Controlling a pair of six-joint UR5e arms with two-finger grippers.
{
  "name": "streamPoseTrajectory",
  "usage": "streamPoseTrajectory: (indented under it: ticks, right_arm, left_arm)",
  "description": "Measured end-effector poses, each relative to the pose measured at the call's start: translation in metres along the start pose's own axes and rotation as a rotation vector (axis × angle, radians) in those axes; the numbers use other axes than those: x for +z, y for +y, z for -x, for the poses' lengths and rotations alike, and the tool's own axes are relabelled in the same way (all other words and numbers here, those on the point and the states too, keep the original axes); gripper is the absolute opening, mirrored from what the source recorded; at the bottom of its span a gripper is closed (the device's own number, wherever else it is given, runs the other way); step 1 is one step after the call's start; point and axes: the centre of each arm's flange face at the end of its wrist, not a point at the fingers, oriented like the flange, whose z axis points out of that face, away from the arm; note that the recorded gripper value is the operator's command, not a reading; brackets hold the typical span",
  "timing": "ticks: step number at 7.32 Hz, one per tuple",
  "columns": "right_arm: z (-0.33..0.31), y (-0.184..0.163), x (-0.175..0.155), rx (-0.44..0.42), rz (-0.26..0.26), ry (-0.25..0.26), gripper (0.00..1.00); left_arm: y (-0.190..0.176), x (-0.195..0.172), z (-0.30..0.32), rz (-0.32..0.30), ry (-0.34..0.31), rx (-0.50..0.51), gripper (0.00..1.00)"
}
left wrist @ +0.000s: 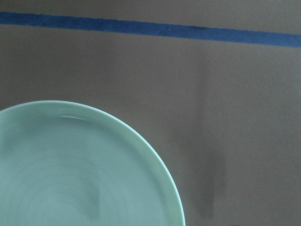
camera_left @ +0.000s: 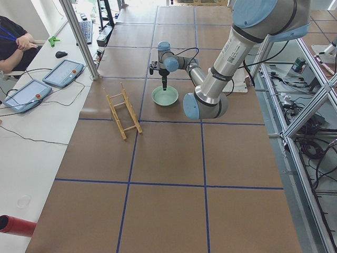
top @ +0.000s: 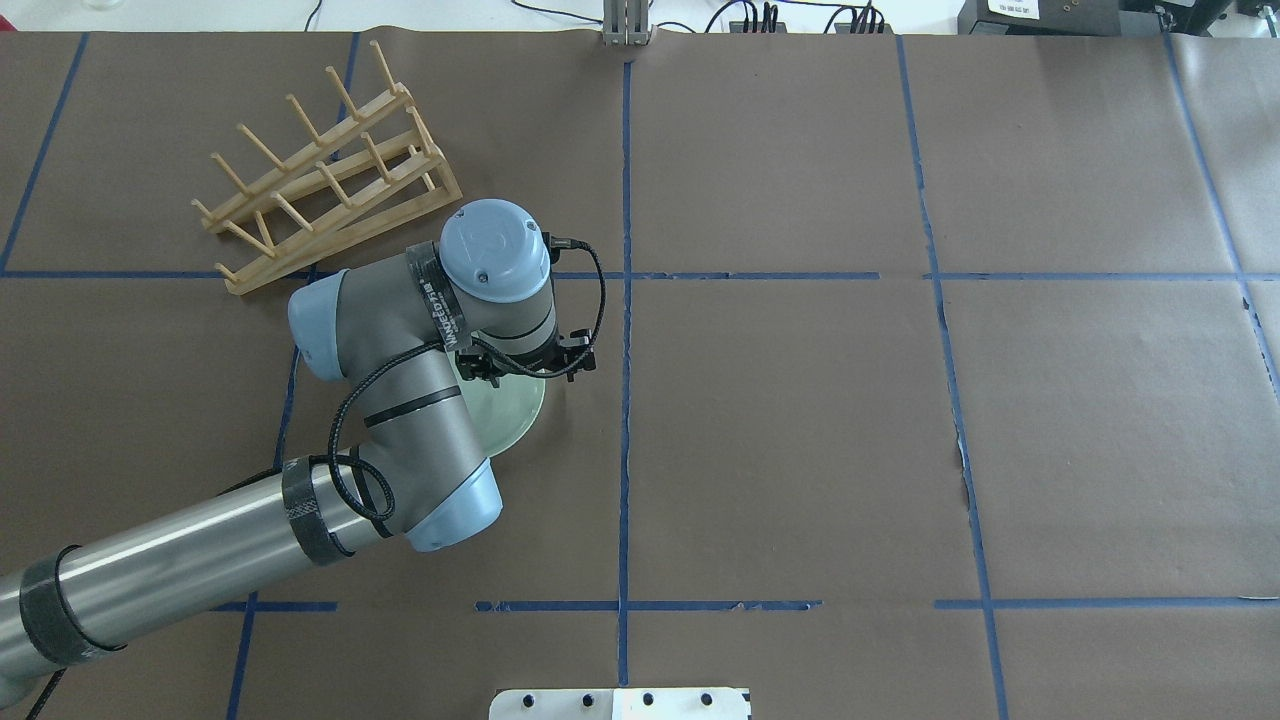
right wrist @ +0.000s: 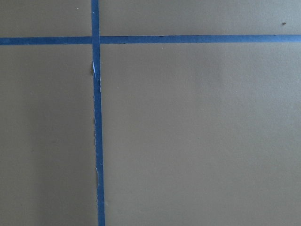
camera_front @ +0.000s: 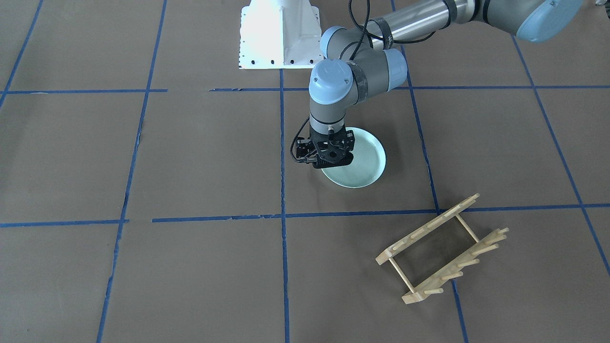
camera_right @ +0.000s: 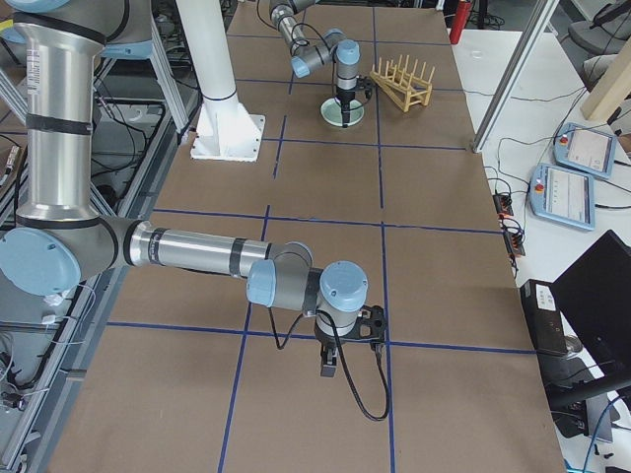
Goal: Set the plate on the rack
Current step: 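Reach the left gripper down to the rim of the pale green plate, then close the left gripper on the plate rim and tilt it up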
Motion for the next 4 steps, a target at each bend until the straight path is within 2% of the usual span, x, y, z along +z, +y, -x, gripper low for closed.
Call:
streamPoseTrajectory:
  ticks: [2,4]
  right_arm:
    - [-0.0001,0.0,0.0001,0.0,0.0,0.0,1.0]
    - [-0.0001,0.0,0.0002,-0.001,0.0,0.0,1.0]
  left_arm:
    - [0.0058,0.0034,-0.0021,0.005,0.003,0.007,0.86]
    - [0.0108,0.0056,-0.0042,0.01,0.004,0.013,0.76]
